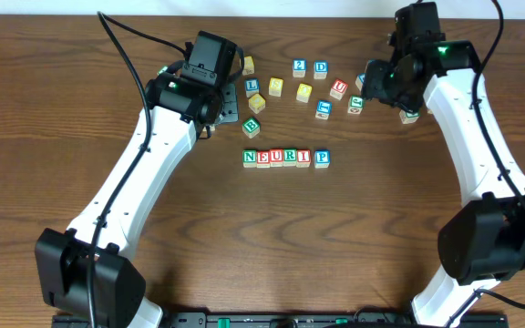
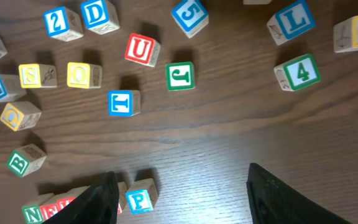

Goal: Spell out NEURIPS
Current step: 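Open the right gripper and retract the right arm to the back right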

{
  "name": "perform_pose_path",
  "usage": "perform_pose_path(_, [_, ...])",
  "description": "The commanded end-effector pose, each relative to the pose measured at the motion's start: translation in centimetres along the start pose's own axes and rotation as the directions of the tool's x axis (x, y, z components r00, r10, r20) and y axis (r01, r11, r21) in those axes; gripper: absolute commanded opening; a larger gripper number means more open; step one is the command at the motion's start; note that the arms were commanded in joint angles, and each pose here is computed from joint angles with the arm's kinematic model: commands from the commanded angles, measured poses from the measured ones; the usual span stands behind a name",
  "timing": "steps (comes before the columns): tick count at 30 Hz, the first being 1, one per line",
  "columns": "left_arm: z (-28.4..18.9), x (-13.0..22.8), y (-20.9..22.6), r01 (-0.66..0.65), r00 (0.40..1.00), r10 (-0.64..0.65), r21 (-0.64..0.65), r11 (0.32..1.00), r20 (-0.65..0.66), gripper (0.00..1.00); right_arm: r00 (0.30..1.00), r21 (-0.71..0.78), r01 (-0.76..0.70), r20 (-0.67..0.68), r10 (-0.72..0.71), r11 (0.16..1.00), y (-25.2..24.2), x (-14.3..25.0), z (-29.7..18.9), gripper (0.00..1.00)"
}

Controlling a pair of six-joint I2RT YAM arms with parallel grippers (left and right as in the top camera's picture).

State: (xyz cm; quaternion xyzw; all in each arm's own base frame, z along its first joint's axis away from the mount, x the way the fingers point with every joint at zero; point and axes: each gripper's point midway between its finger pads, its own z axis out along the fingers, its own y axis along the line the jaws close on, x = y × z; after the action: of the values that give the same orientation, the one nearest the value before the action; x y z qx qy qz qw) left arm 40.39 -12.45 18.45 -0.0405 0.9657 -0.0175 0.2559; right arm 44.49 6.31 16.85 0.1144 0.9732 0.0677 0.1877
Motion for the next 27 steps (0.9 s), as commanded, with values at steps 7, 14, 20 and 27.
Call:
perform_pose_path(7, [0.5,0.2,0.4,-0.008,1.0,0.008,-0.018,1.0,-0.012,0.48,0.999,0.045,-0.032,0.025,0.031,0.998,-1.4,-0.9,-0.1,0.63])
perform_pose_path(14, [0.5,-0.1,0.2,-0.005,1.0,0.005,-0.012,1.0,0.002,0.49,0.999,0.084,-0.016,0.04,0.013,0.996,-2.1,-1.1,-0.1,0.65])
perform_pose_path(20, [0.5,-0.6,0.0,-0.001,1.0,0.001,-0.003,1.0,0.022,0.49,0.999,0.084,-0.001,0.034,-0.001,0.996,-2.1,-1.0,-0.1,0.66])
perform_pose_path(27, [0.4,-1.1,-0.2,0.002,0.999,-0.003,0.006,1.0,0.043,0.49,0.999,0.084,-0.002,0.034,-0.001,0.996,-2.1,-1.0,-0.1,0.67])
